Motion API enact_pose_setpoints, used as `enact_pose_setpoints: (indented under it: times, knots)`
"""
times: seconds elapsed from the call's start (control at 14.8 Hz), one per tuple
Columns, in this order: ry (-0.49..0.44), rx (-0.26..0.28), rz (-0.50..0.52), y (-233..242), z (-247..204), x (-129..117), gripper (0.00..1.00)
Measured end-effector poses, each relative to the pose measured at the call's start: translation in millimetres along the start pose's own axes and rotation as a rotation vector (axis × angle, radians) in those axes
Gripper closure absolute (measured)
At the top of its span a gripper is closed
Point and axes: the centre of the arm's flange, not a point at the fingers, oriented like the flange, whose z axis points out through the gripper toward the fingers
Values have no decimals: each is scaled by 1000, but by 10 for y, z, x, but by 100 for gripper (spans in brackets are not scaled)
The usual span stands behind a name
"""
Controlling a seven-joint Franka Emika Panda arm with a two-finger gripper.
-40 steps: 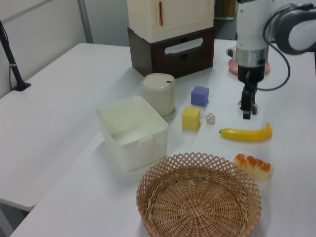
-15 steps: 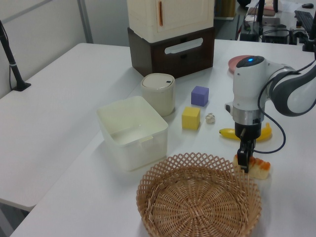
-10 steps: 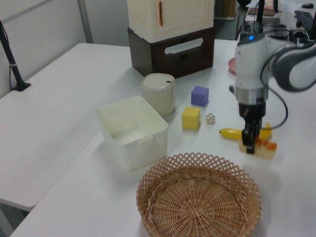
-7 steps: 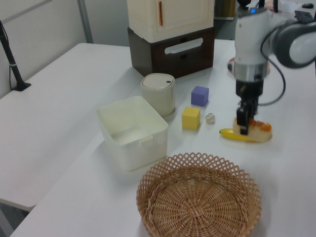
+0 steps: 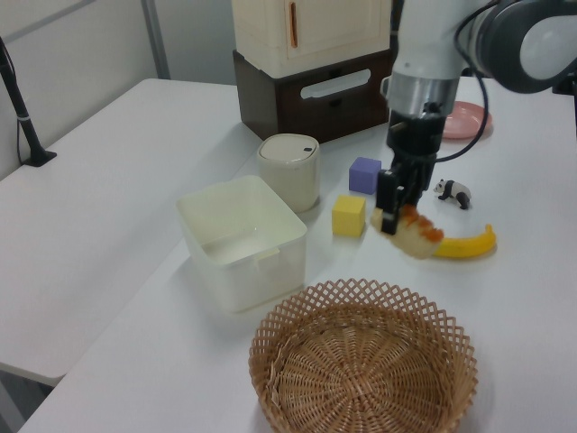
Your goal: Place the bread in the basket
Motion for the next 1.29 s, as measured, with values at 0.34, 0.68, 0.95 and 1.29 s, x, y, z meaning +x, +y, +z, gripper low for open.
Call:
enact_pose_setpoints:
  times: [0.34,0.68,0.95,1.29]
  knots:
    - [-48,-118,0,-694,1085,-224,24]
    - [-12,-119,26,-651,1029,50,0]
    - [-34,-204,-55,280,4,659,0]
    - [-79,-241,-192,1590,-886,1151,0]
